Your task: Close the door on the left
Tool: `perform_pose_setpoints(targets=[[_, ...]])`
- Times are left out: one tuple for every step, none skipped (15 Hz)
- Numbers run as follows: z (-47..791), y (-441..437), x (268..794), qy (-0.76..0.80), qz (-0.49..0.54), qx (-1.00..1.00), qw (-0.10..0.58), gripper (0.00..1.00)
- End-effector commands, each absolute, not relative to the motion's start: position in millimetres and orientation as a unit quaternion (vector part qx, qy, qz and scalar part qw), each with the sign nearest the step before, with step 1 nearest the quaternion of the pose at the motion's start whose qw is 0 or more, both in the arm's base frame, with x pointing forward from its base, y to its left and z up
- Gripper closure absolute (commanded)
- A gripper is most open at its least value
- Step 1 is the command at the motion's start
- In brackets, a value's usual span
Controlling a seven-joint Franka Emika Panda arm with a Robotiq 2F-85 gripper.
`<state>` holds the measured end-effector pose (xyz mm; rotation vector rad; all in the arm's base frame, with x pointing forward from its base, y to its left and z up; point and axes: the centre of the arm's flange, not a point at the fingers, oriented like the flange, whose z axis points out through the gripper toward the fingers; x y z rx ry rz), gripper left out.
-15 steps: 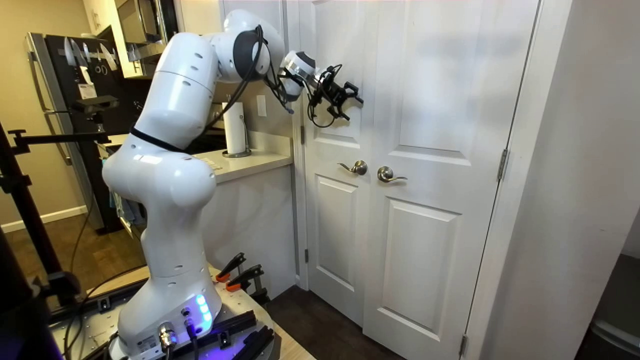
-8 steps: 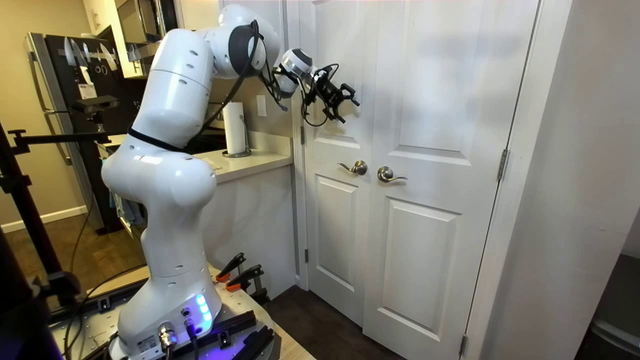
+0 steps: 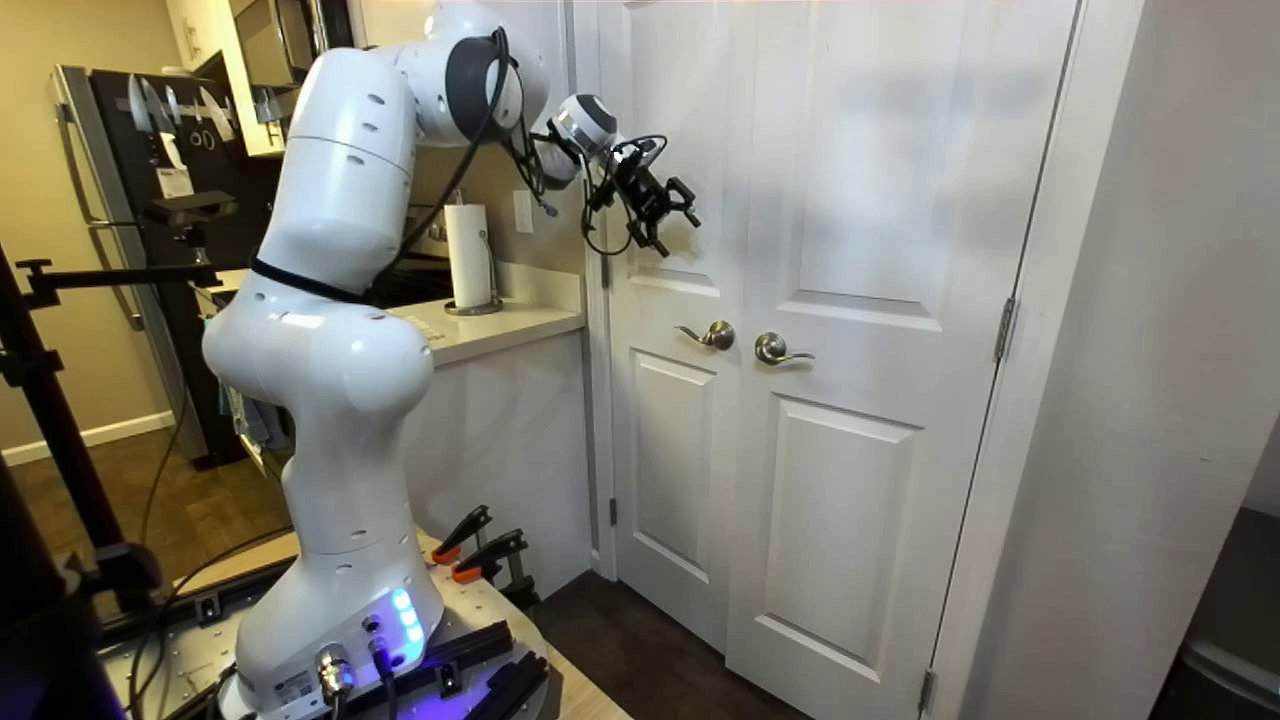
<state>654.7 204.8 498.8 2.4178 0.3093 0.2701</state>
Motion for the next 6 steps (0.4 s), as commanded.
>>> perform_pose_setpoints(targets=[[497,215,625,0.109,0.079,0.948,0.289,0.00],[497,220,621,0.106,0.074,0.952,0.279,0.00],[496,223,617,0.103,0.070,0.955,0.269,0.00],[496,225,615,0.101,0.067,0.958,0.262,0.00],[494,230,636,0.113,0.078,0.951,0.276,0.00],[495,233,635,0.114,0.078,0.952,0.274,0.00]])
